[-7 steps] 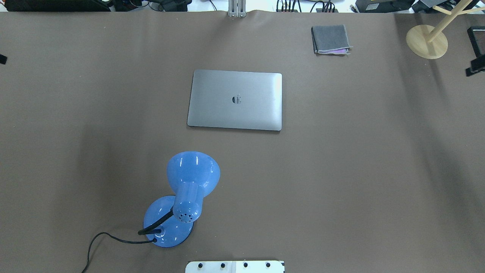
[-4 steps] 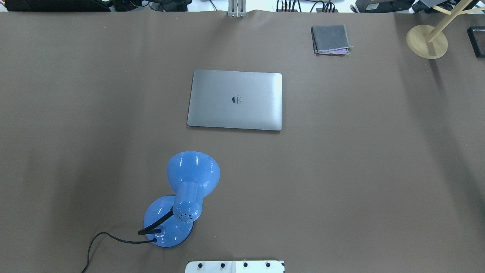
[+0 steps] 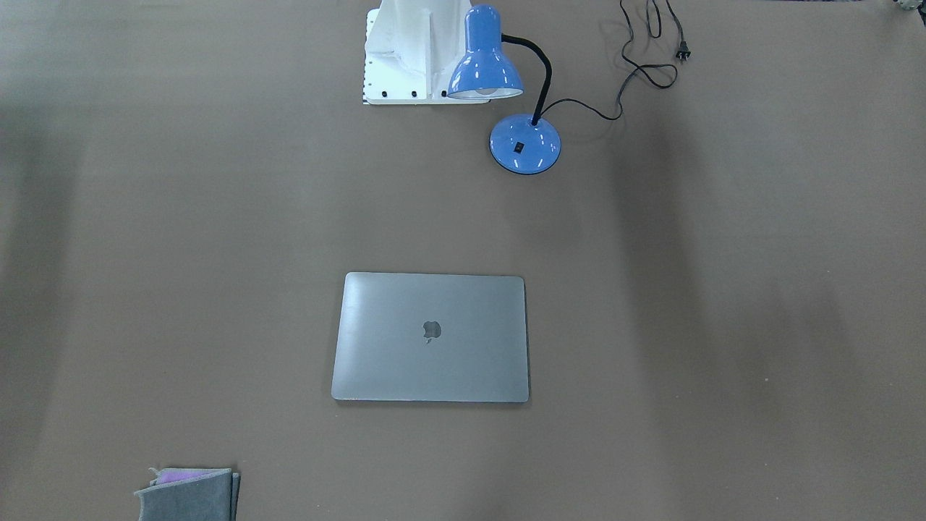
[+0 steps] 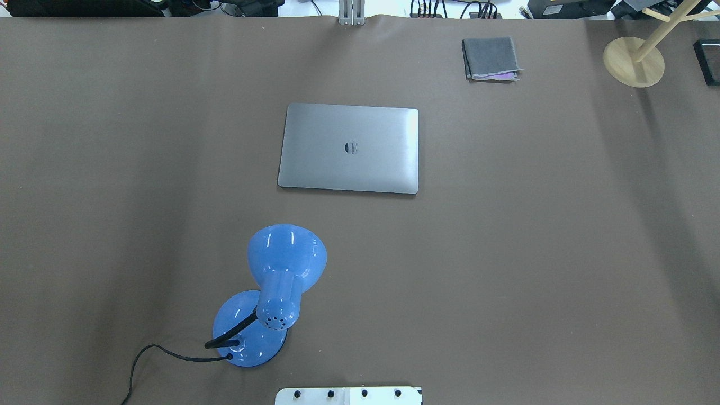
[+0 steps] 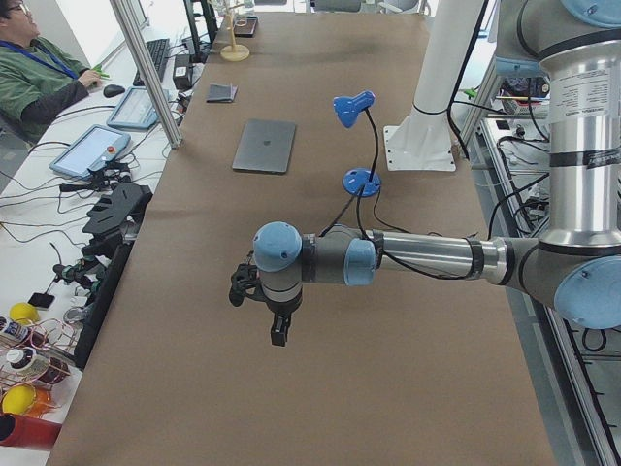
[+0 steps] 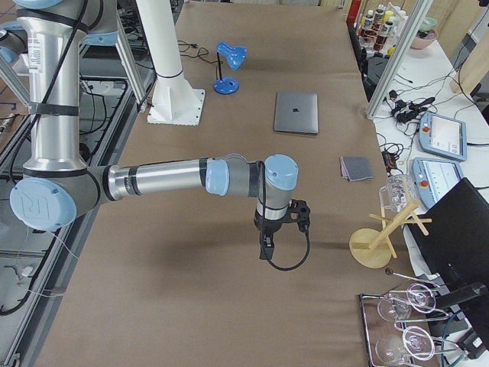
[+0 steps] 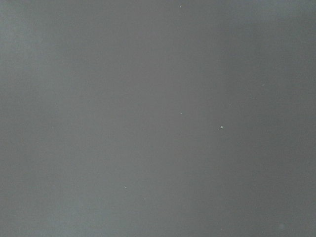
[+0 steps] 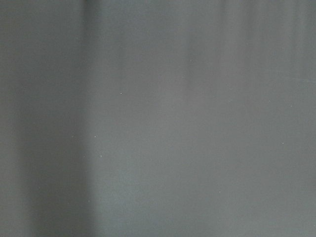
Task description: Close laptop
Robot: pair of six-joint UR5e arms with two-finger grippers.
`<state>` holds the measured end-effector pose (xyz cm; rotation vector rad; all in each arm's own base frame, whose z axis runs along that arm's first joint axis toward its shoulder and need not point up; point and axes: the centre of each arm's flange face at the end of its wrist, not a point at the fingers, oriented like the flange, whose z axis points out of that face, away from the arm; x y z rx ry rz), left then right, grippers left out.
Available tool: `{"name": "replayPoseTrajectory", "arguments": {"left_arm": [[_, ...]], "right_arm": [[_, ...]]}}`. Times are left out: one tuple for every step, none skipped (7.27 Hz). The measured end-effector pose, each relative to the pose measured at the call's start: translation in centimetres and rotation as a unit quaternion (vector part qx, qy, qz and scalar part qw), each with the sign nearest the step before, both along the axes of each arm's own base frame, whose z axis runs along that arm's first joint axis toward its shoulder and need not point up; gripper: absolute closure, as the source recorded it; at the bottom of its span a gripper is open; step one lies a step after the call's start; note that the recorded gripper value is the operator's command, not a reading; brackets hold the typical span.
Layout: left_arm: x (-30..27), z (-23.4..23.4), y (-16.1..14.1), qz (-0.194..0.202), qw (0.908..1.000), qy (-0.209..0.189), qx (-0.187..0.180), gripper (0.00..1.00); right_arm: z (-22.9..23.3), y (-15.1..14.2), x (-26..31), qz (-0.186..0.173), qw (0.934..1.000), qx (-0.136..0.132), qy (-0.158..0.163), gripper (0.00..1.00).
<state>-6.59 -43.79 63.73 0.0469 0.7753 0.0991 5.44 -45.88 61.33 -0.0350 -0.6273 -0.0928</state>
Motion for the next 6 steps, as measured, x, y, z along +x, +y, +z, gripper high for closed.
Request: {"name": "replayPoseTrajectory", "arguments": {"left_arm": [[0.0,0.7,0.3,0.0,1.0,-0.001,-0.009,0.01],[0.0,1.0,0.5,0.001,0.9999,-0.002,-0.011,0.01],[0.1,0.6,0.4,0.002,1.0,-0.002,-0.005,0.01],[0.1,0.3,0.3,0.002,1.0,-0.002,0.0,0.01],[0.1,0.2,0.3,0.003,1.0,-0.002,0.002,0.01],[0.1,0.2,0.3,0.003,1.0,-0.002,0.003,0.01]], "right_arm": [[0.3,0.2,-0.1,-0.001,1.0,0.0,0.0,0.0],[0.7,0.4,-0.2,-0.001,1.0,-0.004,-0.001,0.0],[1.1,0.7,-0.2,-0.002,1.0,-0.008,-0.001,0.0],[1.4,1.0,-0.2,-0.002,0.9999,-0.012,-0.002,0.0],[1.7,1.3,-0.3,-0.002,0.9999,-0.015,-0.002,0.0],[1.9,1.4,-0.4,-0.003,0.9998,-0.018,-0.003,0.0]]}}
